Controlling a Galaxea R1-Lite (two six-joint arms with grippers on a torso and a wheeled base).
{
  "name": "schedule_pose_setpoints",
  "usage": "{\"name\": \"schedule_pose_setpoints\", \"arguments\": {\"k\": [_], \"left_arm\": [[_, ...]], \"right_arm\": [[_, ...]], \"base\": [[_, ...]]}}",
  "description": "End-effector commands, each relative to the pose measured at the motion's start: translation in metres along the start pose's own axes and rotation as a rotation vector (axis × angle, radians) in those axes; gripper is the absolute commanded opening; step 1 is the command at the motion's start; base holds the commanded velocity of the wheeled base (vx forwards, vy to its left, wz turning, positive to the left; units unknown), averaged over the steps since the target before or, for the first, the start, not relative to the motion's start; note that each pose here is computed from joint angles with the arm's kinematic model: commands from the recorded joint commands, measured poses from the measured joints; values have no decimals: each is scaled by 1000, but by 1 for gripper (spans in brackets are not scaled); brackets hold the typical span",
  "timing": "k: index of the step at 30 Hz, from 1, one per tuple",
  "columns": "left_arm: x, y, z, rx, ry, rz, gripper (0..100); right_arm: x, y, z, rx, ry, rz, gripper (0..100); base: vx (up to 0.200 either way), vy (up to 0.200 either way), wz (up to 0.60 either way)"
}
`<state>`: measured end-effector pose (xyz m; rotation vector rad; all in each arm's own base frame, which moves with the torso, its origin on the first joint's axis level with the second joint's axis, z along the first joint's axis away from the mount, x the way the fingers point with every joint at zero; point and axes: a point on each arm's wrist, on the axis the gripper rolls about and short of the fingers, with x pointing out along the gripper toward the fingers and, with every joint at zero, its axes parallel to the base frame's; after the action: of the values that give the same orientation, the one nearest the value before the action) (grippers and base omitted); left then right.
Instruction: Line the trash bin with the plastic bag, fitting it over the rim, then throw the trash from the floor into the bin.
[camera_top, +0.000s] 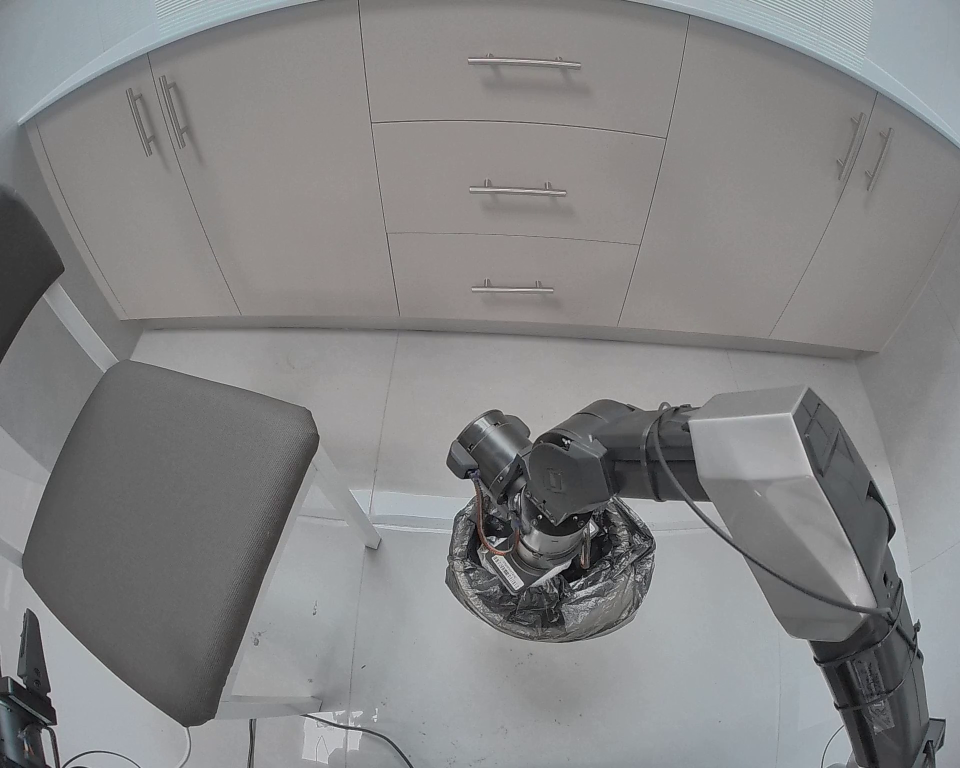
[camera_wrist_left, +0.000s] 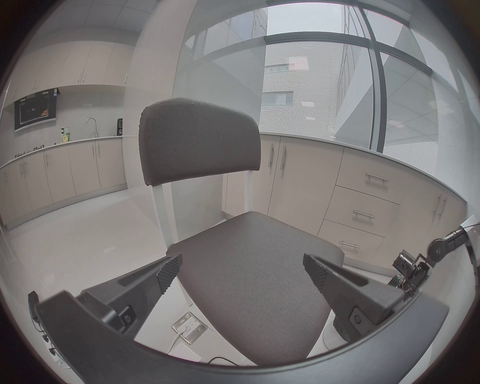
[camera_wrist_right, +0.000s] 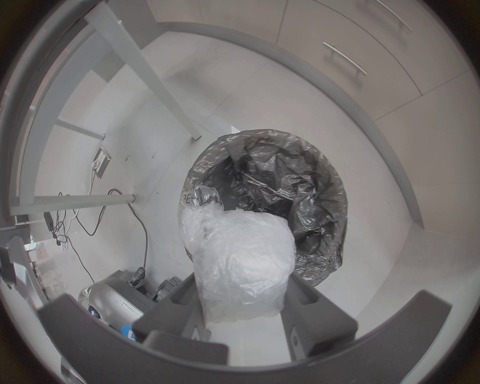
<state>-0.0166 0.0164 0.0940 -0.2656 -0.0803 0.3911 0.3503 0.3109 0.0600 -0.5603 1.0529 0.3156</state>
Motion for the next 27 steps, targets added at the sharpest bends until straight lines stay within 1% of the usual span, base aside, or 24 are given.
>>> {"name": "schedule_pose_setpoints", "arguments": {"k": [1,11,15,18,27], "left_arm": [[1,1,-5,7,14,4,100],[1,1,-5,1,16,4,100],[1,1,-5,1,16,4,100],[1,1,-5,-1,16,3,100],[1,1,-5,-1,16,3,100]], "right_arm": [[14,1,-3,-4,27,-4,0],[21,-9,-4,16,39,-13,0],[23,-11,-2,28,21,-16,0],[24,-10,0,31,9,-14,0],[26,-10,-1,30,11,-15,0]], "base": [[0,0,0],[0,0,0],[0,0,0],[0,0,0],[0,0,0]]}}
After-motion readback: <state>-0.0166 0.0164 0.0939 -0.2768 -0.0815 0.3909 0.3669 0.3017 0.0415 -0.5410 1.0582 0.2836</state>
